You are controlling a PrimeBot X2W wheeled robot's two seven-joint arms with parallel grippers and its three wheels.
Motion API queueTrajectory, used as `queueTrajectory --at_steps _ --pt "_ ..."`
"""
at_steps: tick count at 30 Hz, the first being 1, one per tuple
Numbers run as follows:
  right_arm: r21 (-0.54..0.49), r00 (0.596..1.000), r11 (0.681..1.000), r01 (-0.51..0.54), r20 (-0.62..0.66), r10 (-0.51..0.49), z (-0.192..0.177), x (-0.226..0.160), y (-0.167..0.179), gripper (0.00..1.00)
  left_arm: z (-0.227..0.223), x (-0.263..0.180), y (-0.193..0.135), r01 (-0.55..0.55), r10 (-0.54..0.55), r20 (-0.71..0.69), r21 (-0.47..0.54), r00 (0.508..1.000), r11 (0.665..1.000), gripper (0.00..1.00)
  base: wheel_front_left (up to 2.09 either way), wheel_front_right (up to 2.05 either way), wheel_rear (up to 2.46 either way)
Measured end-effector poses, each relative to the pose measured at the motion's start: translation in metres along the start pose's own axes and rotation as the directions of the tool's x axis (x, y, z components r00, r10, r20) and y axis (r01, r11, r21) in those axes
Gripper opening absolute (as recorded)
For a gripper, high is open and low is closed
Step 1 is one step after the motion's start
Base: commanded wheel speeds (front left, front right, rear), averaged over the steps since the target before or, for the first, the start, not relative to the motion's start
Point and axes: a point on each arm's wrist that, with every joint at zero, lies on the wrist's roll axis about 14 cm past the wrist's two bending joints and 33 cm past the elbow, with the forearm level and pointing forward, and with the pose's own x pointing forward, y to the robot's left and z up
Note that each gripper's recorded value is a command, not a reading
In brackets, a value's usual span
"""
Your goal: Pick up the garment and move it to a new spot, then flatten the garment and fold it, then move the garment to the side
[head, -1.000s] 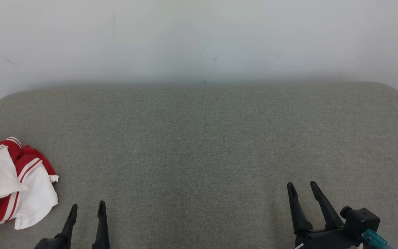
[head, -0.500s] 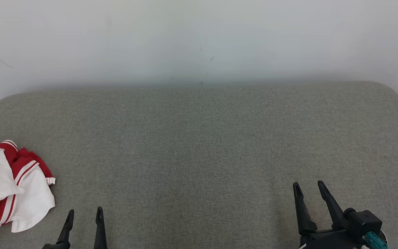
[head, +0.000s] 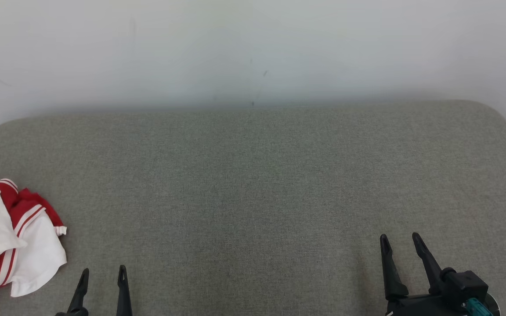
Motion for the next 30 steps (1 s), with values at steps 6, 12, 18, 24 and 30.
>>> queueTrajectory --at_steps 6,12,18,24,30 --pt "-0.003 1.0 1.0 0.0 0.002 0.0 0.0 0.0 0.001 1.0 -0.001 -0.001 0.001 -0.002 0.002 -0.005 0.0 1.0 1.0 1.0 0.0 0.0 0.0" --pt "0.0 1.0 1.0 -0.017 0.002 0.017 0.0 0.003 0.007 1.0 -0.001 -0.003 0.003 -0.004 0.004 -0.004 0.005 1.0 1.0 1.0 0.0 0.0 0.0" --pt "0.005 0.997 0.997 -0.074 -0.013 0.074 -0.006 0.01 0.026 1.0 -0.001 -0.013 0.018 -0.051 0.051 -0.005 0.005 0.999 0.999 1.0 0.0 0.0 0.0" --pt "0.018 0.985 0.986 -0.168 -0.025 0.168 -0.01 0.02 0.058 1.0 -0.002 -0.029 0.041 -0.125 0.125 -0.009 0.011 0.992 0.992 1.0 0.0 0.0 0.0" --pt "0.02 0.949 0.949 -0.313 -0.033 0.314 -0.014 0.035 0.108 1.0 -0.003 -0.055 0.07 -0.228 0.228 -0.012 0.016 0.974 0.973 1.0 0.0 0.0 0.0"
